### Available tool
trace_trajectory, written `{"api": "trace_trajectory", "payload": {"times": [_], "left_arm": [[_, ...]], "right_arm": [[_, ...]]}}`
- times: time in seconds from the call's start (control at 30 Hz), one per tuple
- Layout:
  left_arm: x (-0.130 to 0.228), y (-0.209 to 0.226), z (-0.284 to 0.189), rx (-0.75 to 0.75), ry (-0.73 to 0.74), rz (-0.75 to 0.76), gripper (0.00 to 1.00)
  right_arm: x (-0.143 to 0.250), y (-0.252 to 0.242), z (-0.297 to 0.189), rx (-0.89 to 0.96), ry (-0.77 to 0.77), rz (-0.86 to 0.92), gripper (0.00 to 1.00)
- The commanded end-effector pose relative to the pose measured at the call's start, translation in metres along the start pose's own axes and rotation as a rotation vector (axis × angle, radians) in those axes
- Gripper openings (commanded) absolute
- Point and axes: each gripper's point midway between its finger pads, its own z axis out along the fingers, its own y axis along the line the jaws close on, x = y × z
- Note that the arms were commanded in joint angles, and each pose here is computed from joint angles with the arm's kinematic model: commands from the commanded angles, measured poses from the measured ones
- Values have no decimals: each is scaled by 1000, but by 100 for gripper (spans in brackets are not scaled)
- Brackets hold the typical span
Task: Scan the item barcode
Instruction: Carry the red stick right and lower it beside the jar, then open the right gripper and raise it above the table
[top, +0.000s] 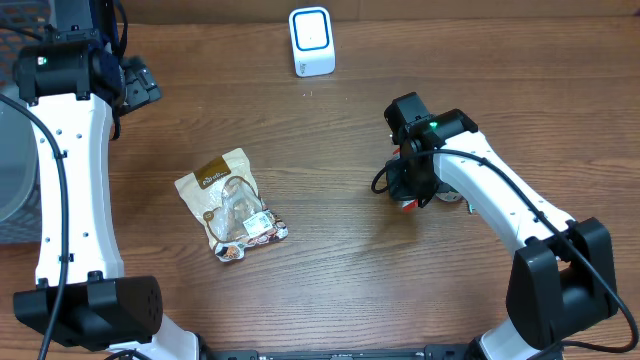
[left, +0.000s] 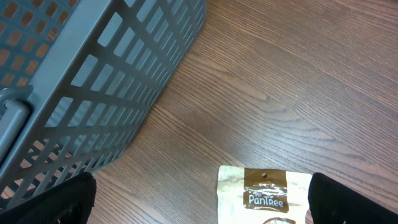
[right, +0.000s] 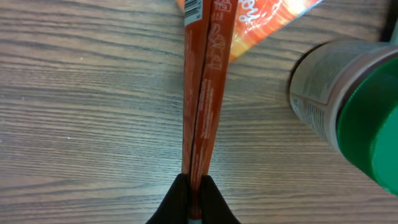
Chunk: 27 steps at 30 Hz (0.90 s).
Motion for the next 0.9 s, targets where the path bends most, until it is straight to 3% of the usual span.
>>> {"api": "trace_trajectory", "payload": {"times": [0.0,0.1,0.2,0.4,0.57,0.87], "left_arm": [[-7,3,-15,17,-39,-5,100],[-7,3,-15,17,-39,-5,100],[-7,3,-15,16,-39,-5,100],[-7,3,-15,17,-39,-5,100],[-7,3,-15,17,-39,-5,100],[-7,3,-15,16,-39,-5,100]], "right_arm": [[0,1,2,-1,1,7,26],[0,1,2,-1,2,16,50],[0,1,2,-3,-1,31,65],[-12,20,1,-93,-35,158,69],[-27,83,-12,-363,-63,228,68],[-59,136,-30,-432,-281,141,74]]}}
